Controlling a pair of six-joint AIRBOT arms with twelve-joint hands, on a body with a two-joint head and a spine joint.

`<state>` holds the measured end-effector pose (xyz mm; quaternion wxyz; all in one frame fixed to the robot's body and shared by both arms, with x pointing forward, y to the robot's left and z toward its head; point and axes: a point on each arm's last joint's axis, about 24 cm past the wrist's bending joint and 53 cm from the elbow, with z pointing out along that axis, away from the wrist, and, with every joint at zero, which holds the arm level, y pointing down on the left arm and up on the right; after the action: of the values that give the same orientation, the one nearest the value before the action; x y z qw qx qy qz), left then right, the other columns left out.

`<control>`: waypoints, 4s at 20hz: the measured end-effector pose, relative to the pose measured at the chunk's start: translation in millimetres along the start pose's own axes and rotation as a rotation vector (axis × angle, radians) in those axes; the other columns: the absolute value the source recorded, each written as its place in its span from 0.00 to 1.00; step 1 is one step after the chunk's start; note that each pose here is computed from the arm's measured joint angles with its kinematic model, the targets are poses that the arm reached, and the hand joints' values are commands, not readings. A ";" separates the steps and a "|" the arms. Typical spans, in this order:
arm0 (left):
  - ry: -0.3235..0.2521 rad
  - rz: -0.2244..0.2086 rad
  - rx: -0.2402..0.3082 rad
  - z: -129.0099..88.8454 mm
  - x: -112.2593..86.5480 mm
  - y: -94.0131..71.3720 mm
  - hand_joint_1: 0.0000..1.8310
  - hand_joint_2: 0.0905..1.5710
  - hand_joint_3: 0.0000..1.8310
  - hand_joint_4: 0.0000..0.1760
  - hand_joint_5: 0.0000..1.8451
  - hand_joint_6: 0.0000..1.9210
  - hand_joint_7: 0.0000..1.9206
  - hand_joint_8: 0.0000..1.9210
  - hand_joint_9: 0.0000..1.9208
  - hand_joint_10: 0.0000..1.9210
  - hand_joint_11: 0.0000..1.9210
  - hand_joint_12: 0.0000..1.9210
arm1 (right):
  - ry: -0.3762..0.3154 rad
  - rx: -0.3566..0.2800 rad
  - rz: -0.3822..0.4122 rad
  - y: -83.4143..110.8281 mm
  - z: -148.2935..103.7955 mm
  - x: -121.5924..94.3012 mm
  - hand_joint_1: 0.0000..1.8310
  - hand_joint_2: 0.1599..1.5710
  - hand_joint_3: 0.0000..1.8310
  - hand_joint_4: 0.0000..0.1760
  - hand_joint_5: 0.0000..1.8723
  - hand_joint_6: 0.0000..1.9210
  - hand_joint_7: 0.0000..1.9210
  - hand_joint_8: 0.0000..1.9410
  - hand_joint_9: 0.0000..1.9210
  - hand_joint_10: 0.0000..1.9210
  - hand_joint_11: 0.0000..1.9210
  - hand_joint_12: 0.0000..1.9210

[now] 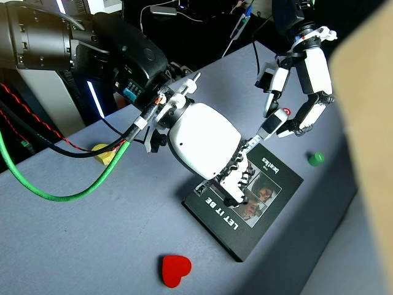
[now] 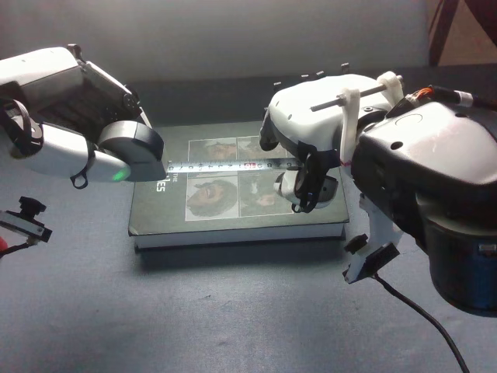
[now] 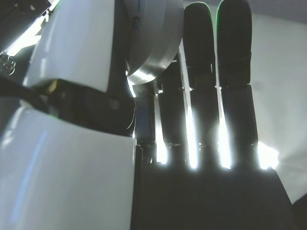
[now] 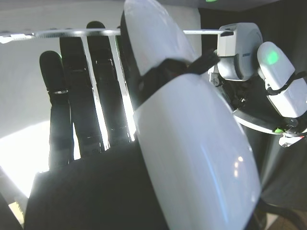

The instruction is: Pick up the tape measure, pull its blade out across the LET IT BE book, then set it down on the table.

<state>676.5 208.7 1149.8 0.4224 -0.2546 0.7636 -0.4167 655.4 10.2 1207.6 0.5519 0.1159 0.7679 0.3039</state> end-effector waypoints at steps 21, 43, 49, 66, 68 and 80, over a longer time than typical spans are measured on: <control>0.001 0.000 0.000 0.0 0.3 0.0 0.76 0.66 0.00 0.00 0.53 0.43 0.63 0.32 0.51 0.57 0.47 0.49 | -0.007 -0.015 -0.003 3.4 0.0 -1.7 0.65 0.72 0.00 0.00 0.44 0.69 0.50 0.49 0.50 0.22 0.30 0.70; -0.005 -0.022 0.005 -0.3 -0.9 -0.2 0.76 0.66 0.00 0.00 0.53 0.42 0.62 0.32 0.52 0.56 0.47 0.49 | -0.049 0.008 0.026 -38.1 -12.0 -37.9 0.65 0.73 0.00 0.00 0.40 0.71 0.49 0.52 0.43 0.36 0.27 0.72; -0.006 -0.022 0.007 -0.3 -1.0 -0.6 0.76 0.66 0.00 0.00 0.53 0.43 0.62 0.32 0.53 0.56 0.47 0.49 | -0.047 0.018 0.018 -50.3 -15.6 -40.5 0.65 0.73 0.00 0.00 0.40 0.71 0.49 0.53 0.43 0.37 0.27 0.71; -0.006 -0.025 0.007 -0.3 -1.1 -0.6 0.76 0.66 0.00 0.00 0.52 0.43 0.62 0.33 0.51 0.57 0.47 0.49 | -0.065 0.038 0.009 -64.4 -18.2 -47.8 0.65 0.73 0.00 0.00 0.41 0.71 0.48 0.54 0.42 0.37 0.27 0.72; -0.006 -0.026 0.007 -0.3 -1.1 -0.6 0.76 0.66 0.00 0.00 0.52 0.44 0.62 0.33 0.51 0.57 0.47 0.49 | -0.068 0.044 0.009 -67.8 -19.7 -49.1 0.65 0.73 0.00 0.00 0.40 0.70 0.49 0.54 0.42 0.37 0.27 0.72; -0.007 -0.029 0.008 -0.3 -1.2 -0.9 0.76 0.66 0.00 0.00 0.53 0.42 0.63 0.31 0.52 0.57 0.48 0.49 | -0.076 0.060 0.005 -77.1 -23.7 -53.7 0.65 0.73 0.00 0.00 0.41 0.70 0.49 0.53 0.43 0.38 0.27 0.72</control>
<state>677.0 209.3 1151.1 0.4200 -0.2653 0.7568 -0.4248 665.4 -86.2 1208.4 0.5760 0.1458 0.7549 0.2777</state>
